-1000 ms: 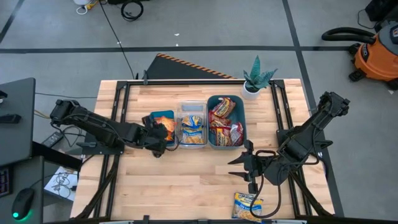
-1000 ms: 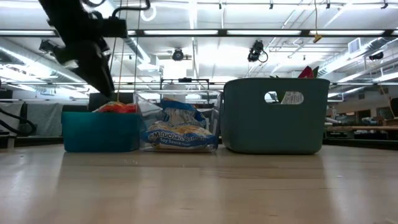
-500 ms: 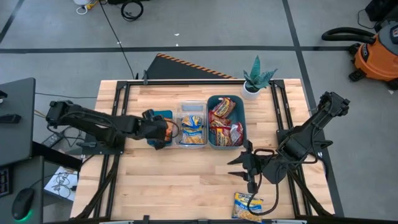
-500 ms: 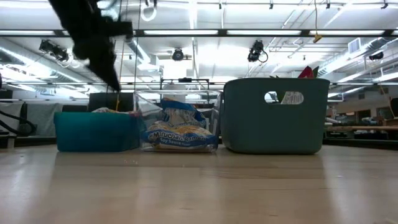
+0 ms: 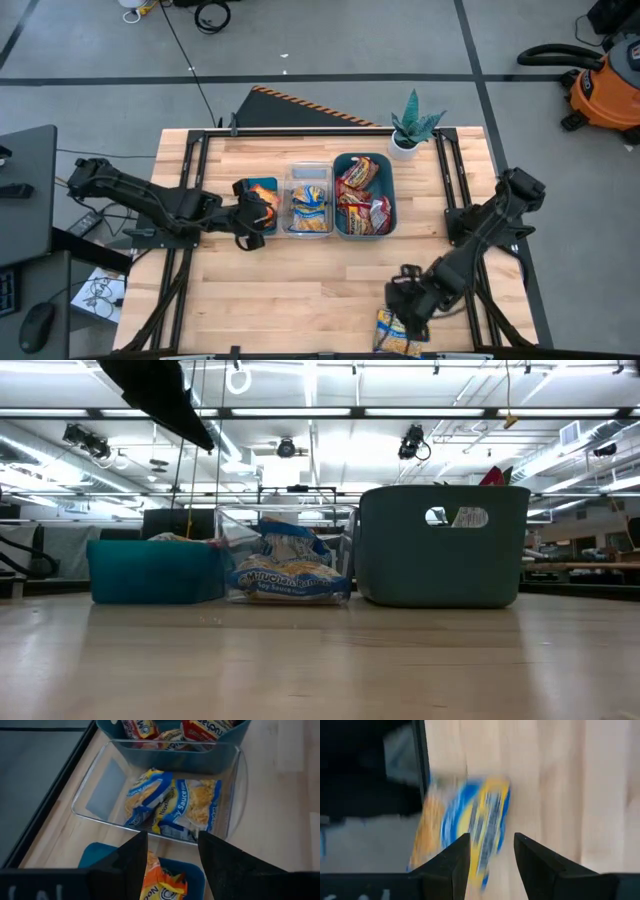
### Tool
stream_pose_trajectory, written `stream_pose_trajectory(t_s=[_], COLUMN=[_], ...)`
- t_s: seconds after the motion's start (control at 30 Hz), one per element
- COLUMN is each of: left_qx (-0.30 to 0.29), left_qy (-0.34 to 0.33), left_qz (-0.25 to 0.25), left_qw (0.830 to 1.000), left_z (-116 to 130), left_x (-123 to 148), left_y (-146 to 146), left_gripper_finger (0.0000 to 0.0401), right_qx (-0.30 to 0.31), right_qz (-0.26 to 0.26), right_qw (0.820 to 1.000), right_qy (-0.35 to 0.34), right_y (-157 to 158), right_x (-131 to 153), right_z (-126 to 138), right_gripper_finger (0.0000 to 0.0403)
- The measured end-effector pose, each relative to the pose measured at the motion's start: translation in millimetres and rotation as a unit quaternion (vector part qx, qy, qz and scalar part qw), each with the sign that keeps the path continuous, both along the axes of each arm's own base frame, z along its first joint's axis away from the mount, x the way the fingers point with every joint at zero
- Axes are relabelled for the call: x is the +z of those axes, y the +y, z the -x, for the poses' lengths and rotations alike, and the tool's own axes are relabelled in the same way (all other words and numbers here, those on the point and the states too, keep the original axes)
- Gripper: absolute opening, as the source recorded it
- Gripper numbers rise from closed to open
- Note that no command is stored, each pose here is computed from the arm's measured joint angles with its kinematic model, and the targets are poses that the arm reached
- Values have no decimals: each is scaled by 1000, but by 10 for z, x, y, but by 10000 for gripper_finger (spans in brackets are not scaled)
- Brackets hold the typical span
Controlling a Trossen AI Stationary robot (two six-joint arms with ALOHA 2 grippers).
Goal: Sort Maruchan noodles
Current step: Put the blue noodle pack into the transparent bin
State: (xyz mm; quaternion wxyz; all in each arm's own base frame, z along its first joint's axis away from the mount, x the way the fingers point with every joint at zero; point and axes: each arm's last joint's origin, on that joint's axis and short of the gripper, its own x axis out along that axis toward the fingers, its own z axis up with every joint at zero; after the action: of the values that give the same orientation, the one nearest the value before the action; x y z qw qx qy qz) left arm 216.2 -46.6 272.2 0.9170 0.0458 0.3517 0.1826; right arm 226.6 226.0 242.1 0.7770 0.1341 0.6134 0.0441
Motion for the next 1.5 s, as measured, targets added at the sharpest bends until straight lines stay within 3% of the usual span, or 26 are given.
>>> stream_pose_trajectory(t_s=[0.17, 0.33, 0.53, 0.87, 1.0, 1.23, 1.5], left_qx=[0, 0, -2, -7, -7, -5, -11], left_qy=[1, 1, 1, 4, 4, 3, 2], left_qz=[-1, 0, 3, 8, 9, 11, 39], left_qw=[1000, 1000, 1000, 1000, 1000, 1000, 999], left_z=[0, 0, 0, 1, 1, 1, -1], left_x=[-1, -1, -1, -5, -4, -6, -10], left_y=[2, 2, -1, -5, -4, -4, -20], left_gripper_finger=[181, 181, 181, 181, 181, 181, 181], right_qx=[10, 8, 1, 43, 40, 31, -34], right_qz=[18, 36, 57, 84, 100, 99, 132], right_qw=[996, 993, 990, 984, 986, 990, 991], right_qy=[89, 117, 132, 148, 129, 100, 4], right_y=[204, 390, 461, 557, 545, 526, 401], right_x=[-48, -210, -461, -853, -882, -796, -597], right_z=[250, 434, 448, 348, 311, 293, 202], right_gripper_finger=[158, 158, 159, 155, 120, 13, 6])
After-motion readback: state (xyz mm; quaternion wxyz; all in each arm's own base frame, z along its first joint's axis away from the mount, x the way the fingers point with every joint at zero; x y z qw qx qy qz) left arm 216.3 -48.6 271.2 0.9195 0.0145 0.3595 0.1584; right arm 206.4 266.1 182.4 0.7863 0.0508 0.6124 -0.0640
